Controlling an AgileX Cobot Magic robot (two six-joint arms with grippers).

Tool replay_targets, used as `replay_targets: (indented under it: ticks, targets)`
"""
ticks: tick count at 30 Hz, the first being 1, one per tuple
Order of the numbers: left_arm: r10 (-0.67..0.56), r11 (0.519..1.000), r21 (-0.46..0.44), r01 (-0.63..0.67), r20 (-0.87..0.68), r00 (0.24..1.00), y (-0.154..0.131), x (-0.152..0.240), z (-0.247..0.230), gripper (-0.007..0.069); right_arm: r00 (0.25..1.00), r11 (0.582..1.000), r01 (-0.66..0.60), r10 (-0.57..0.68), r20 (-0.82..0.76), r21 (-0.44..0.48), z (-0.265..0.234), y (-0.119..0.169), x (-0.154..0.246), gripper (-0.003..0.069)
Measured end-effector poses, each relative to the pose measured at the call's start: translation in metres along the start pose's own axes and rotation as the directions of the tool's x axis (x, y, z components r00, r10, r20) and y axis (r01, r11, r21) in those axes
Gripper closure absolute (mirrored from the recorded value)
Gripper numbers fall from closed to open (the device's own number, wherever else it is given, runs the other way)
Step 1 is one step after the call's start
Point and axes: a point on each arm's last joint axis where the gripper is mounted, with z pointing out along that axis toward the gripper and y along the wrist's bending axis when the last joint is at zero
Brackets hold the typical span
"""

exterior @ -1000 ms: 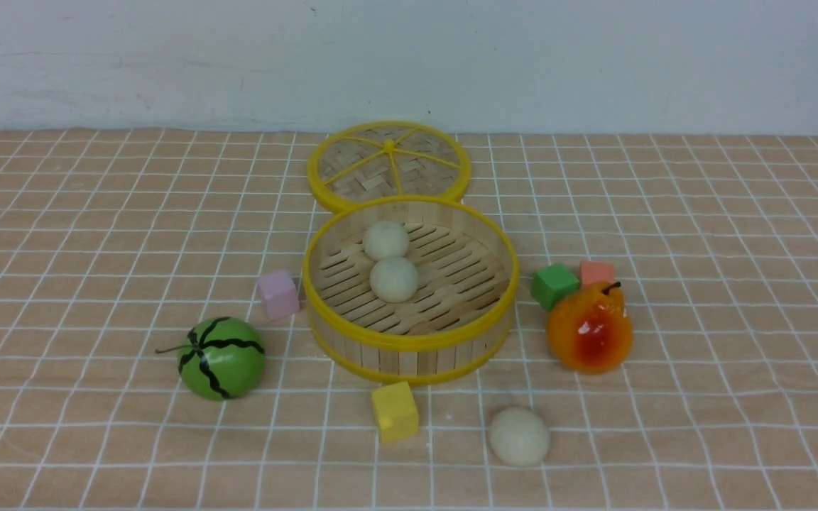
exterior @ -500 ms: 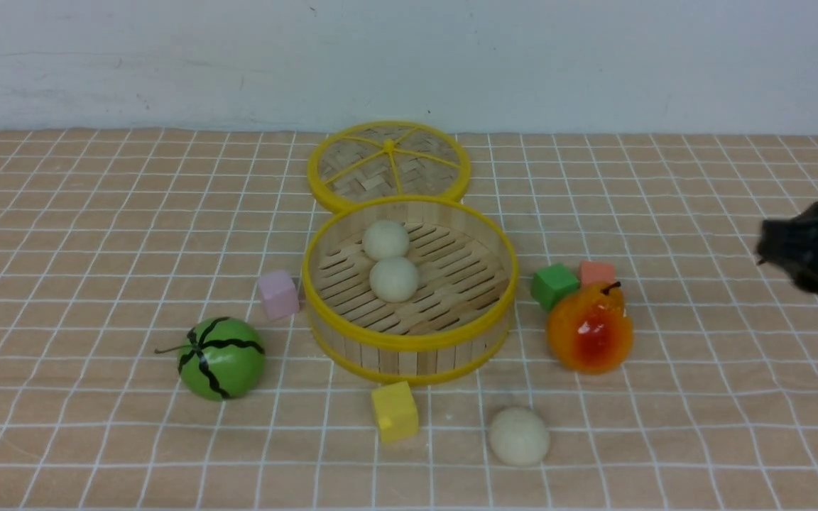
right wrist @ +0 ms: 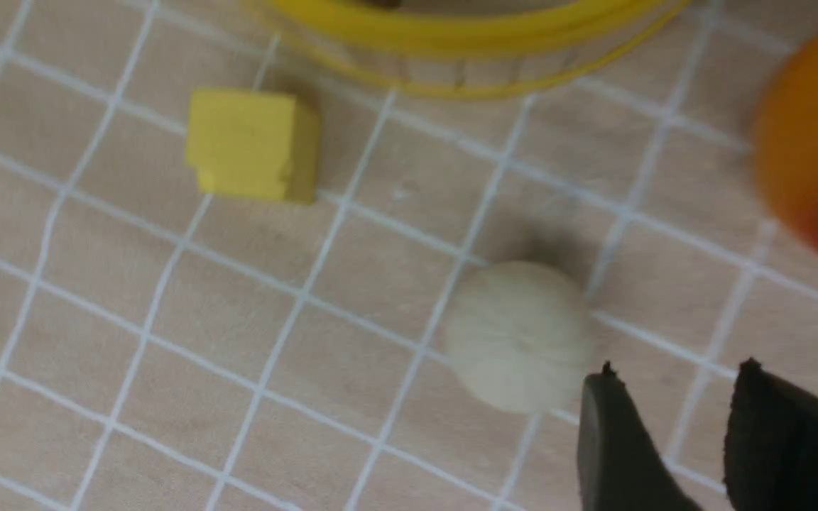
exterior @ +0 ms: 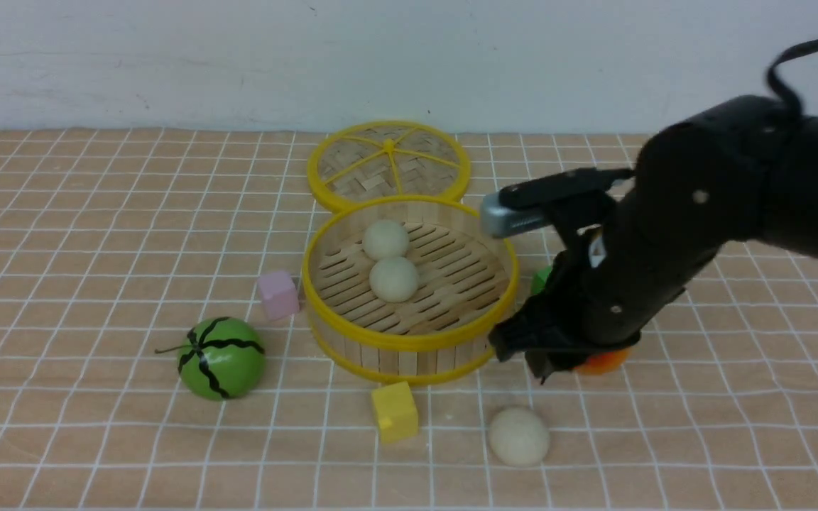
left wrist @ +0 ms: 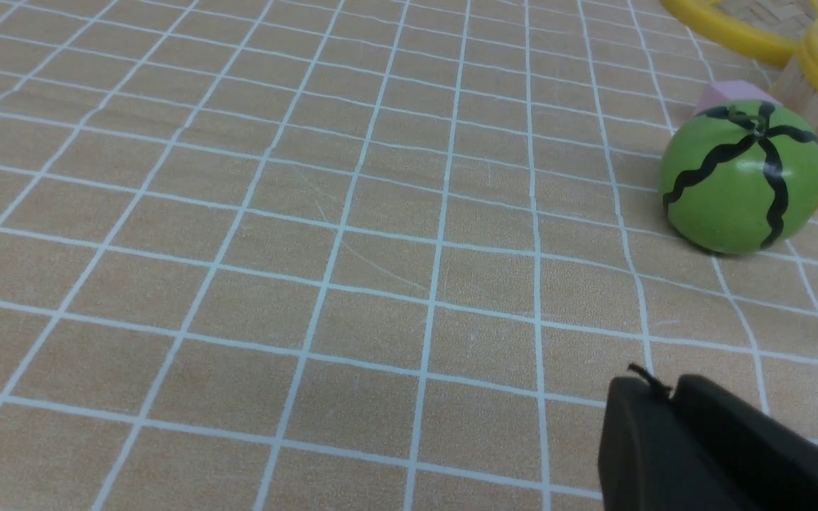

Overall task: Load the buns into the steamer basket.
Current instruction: Use the right arm to grab a steamed stuffed bun, then use the right arm to put the steamed stuffed bun into the steamer

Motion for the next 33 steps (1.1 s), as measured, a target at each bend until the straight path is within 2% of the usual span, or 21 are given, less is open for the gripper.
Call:
replay_targets:
  ticks: [2,6,17,19,24,26,30,33]
  targets:
    - [0.0,1.0,0.0,0.0,0.0,1.0,0.0,0.0,0.0,0.0575,0.997,1.0,-0.019,0.018,-0.07,-0.014,0.027,0.003,0.0,0.0419]
    - [0.0,1.0,0.0,0.0,0.0,1.0,0.0,0.0,0.0,0.0575,0.992,0.999,-0.035,0.032,-0.124,-0.019,0.048,0.005,0.001,0.0419]
    - [0.0,1.0,0.0,0.0,0.0,1.0,0.0,0.0,0.0,0.0568,0.987,1.0,-0.029,0.028,-0.159,-0.002,0.084,0.003,0.002,0.0426]
    - [0.0,1.0,0.0,0.0,0.0,1.0,0.0,0.0,0.0,0.0568,0.987,1.0,-0.029,0.028,-0.159,-0.002,0.084,0.003,0.002,0.0452]
    - [0.0,1.0,0.0,0.0,0.0,1.0,0.0,0.0,0.0,0.0568,0.986,1.0,-0.028,0.028,-0.167,-0.001,0.082,0.003,0.003,0.0605]
    - [0.0,1.0,0.0,0.0,0.0,1.0,0.0,0.0,0.0,0.0568,0.986,1.0,-0.028,0.027,-0.167,-0.002,0.08,0.003,0.002,0.0645]
    - [0.0,1.0,0.0,0.0,0.0,1.0,0.0,0.0,0.0,0.0567,0.988,1.0,-0.026,0.024,-0.151,-0.008,0.064,0.005,-0.004,0.0658]
    - [0.0,1.0,0.0,0.0,0.0,1.0,0.0,0.0,0.0,0.0565,0.999,0.999,-0.015,0.013,-0.052,-0.029,0.028,0.01,-0.027,0.0658]
